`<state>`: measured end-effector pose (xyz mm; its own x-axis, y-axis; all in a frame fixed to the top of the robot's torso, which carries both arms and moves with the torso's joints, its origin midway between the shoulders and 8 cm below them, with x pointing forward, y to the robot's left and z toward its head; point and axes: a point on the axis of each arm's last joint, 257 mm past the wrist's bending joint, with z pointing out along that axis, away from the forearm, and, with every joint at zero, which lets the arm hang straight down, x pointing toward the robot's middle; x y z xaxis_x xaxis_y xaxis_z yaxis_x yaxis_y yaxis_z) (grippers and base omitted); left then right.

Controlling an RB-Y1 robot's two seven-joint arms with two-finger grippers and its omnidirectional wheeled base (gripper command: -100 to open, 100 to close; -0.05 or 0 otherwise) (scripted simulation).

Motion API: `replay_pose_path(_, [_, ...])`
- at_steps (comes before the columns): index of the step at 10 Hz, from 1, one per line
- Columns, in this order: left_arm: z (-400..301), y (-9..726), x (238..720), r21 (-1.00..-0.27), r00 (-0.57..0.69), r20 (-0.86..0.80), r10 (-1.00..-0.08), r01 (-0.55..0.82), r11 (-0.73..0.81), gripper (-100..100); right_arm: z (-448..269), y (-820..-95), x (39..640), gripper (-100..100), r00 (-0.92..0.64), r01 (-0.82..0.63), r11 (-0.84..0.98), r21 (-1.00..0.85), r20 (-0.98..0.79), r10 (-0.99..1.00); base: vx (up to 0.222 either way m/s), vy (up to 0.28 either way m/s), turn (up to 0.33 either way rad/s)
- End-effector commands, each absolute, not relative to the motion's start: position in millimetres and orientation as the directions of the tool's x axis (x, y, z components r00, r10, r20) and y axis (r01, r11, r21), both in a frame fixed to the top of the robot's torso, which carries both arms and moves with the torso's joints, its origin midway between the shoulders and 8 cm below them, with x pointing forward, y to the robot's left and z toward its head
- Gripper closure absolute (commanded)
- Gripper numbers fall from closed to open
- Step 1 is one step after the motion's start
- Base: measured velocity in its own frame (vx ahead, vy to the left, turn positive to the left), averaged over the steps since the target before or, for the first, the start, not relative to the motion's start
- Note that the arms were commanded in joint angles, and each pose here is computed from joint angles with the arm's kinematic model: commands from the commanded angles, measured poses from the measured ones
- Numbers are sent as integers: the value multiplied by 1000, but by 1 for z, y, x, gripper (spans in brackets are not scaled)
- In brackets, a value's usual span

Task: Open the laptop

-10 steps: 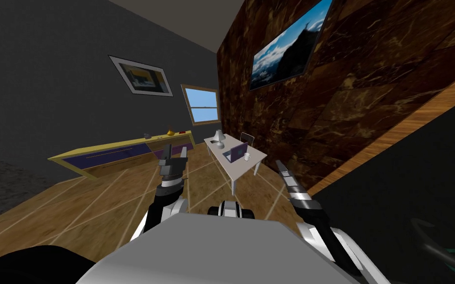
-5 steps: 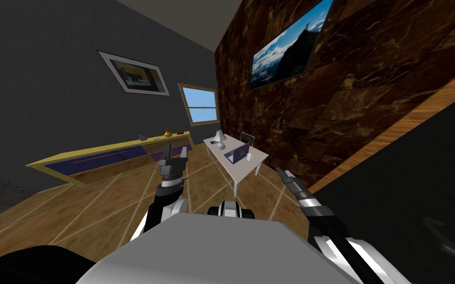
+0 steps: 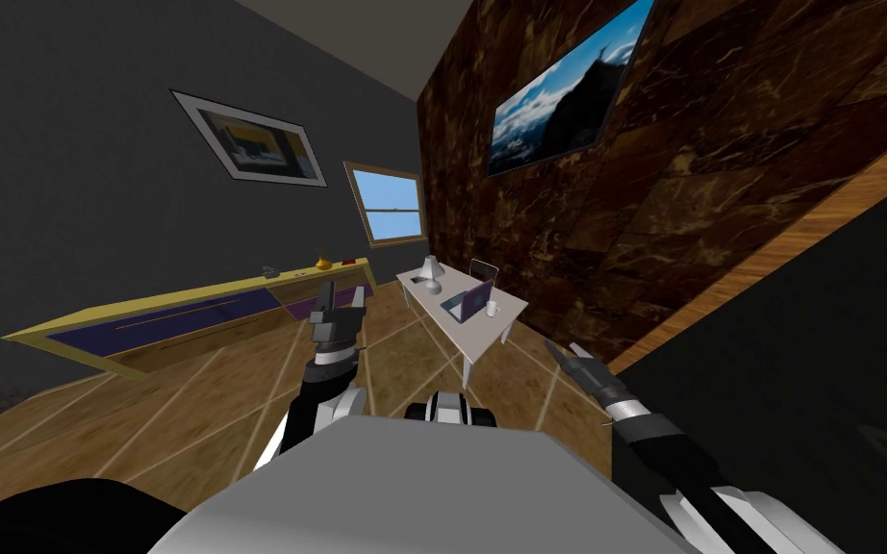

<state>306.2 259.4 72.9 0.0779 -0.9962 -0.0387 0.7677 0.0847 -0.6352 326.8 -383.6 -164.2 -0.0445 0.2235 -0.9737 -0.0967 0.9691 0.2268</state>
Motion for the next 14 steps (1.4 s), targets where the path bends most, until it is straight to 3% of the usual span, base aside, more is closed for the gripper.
replay_pose_path(1, [73, 259, 306, -635, 78, -39, -996, 768, 85, 0, -174, -394, 322, -100, -98, -94, 987, 127, -988, 118, 42, 98, -29])
replay_pose_path(3, [73, 259, 306, -635, 78, -39, -996, 768, 85, 0, -189, -416, 311, -100, -173, -92, 996, -21, -984, -36, 69, 154, -45])
replay_pose_path(14, [73, 259, 306, -635, 78, -39, -996, 768, 85, 0, -209, -463, 291, -100, -318, -266, 864, -427, -807, -497, 74, 116, -15])
